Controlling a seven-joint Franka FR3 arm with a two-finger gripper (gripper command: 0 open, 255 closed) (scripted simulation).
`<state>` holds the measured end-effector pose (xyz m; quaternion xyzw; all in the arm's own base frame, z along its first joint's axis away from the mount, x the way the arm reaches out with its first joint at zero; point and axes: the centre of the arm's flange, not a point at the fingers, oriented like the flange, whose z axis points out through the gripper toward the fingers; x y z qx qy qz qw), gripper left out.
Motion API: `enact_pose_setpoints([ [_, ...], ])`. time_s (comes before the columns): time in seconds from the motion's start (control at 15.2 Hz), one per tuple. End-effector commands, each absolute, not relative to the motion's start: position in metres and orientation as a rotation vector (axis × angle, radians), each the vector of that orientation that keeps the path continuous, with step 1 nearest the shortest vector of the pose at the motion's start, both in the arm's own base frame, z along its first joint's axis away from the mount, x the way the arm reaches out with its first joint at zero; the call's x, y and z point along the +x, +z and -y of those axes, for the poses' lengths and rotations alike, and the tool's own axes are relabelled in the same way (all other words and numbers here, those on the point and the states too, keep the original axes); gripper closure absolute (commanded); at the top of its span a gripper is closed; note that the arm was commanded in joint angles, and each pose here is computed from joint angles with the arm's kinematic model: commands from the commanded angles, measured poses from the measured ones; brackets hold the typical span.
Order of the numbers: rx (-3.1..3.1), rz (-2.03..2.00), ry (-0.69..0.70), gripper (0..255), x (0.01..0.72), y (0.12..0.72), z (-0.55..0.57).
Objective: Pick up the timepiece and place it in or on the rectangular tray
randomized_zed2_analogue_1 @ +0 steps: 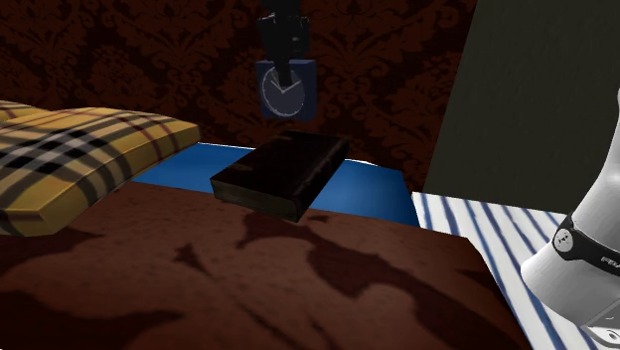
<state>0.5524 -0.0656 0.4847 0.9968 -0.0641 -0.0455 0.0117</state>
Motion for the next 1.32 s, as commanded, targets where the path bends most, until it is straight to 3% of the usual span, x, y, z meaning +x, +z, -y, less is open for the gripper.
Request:
enact_pose_setpoints([
  [0.0,3.109,0.199,-0.141,255,0.552,0.476,0.067],
  [0.92,3.109,0.199,-0.141,255,0.552,0.399,0.067],
  [1.25,3.109,0.199,-0.141,255,0.552,0.399,0.067],
])
